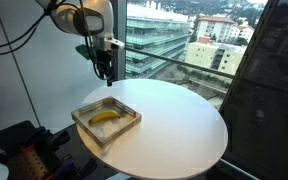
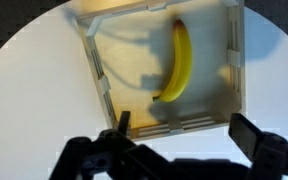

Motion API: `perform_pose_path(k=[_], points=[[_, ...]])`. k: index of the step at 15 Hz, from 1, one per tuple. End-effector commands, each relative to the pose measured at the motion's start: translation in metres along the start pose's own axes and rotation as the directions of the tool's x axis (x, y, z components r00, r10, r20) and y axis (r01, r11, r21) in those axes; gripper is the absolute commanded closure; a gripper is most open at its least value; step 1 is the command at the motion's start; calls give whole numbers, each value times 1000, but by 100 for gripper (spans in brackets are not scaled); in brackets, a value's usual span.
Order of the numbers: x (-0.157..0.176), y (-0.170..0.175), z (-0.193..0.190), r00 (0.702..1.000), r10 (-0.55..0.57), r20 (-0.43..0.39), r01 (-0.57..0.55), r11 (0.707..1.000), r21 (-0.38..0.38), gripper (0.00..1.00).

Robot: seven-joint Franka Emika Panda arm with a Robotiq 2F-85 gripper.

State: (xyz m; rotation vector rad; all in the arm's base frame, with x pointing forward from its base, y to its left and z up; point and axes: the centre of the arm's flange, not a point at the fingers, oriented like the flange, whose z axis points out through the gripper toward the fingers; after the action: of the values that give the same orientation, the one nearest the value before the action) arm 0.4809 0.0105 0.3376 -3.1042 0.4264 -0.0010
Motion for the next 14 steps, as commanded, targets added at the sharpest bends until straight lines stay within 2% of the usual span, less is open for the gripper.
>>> perform_pose_path(k=[1,10,14], points=[[-14,9,-17,1000,-3,-6,3,1000,13,0],[-30,27,-30,999,21,-25,-21,999,31,0],[-40,31,-35,999,-5,-32,6,998,62,0]])
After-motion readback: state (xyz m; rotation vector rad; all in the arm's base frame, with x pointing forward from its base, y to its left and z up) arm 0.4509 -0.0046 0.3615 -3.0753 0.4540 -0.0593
